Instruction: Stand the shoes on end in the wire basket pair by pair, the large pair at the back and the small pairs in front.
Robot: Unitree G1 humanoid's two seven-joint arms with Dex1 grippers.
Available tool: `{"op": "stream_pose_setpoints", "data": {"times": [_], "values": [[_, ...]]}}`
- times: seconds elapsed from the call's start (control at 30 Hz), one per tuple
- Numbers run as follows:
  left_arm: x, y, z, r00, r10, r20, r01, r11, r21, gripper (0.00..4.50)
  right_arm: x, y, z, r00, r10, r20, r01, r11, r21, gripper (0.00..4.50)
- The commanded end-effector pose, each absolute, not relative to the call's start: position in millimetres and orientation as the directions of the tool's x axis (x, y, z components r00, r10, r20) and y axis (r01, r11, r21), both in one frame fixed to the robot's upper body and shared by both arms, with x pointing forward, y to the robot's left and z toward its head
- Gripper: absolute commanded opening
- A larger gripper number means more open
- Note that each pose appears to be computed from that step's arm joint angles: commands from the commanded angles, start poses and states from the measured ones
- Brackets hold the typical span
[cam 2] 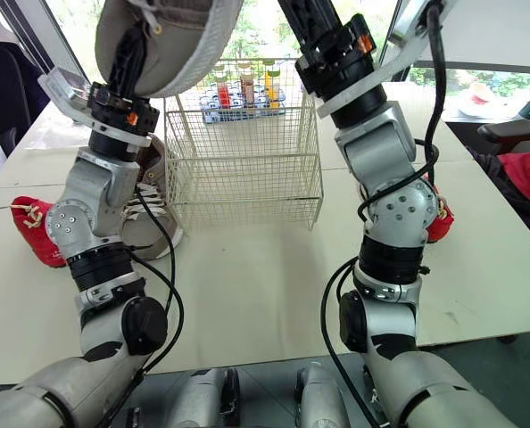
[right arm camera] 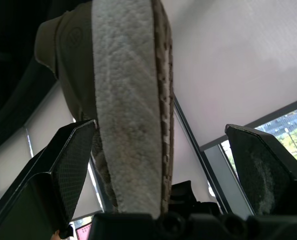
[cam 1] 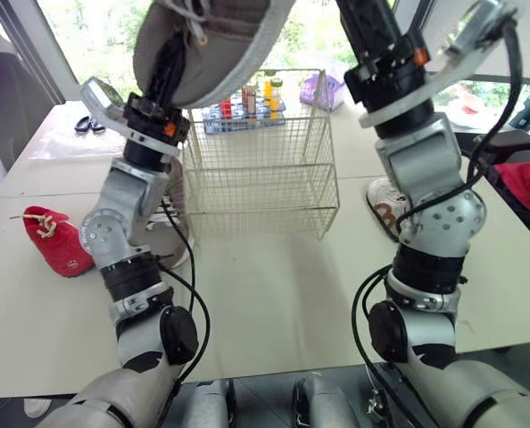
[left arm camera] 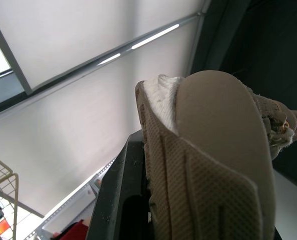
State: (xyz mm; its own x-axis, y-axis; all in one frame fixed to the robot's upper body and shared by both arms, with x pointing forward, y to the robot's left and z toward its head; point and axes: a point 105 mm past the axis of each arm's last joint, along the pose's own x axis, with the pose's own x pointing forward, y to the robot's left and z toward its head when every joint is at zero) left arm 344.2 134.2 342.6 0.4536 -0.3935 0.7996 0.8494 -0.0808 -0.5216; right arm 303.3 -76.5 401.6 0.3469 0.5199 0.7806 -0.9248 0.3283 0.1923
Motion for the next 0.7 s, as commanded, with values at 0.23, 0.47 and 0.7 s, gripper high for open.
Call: {"op": "stream_pose_setpoints", "data": {"times": [0.23, 0.47, 0.7], "values": [[335, 118, 348, 0.398, -0.418, 0.816, 0.869, -0.114, -0.482, 0.65, 290, -63, 404, 0.280, 0.571, 0.772, -0.946, 0.303, 0.119, 4.47], [335, 110, 333, 0.419, -0.460, 0.783, 0.859, -0.078, -0.505, 0.65, 289, -63, 407, 0.272, 0.574, 0.772, -0.947, 0.302, 0.109, 4.47], [334, 109, 331, 0.411, -0.486, 0.771, 0.867, -0.054, -0.496, 0.65, 289, -61, 405, 0.274, 0.589, 0.760, -0.945, 0.312, 0.099, 3.15]]}}
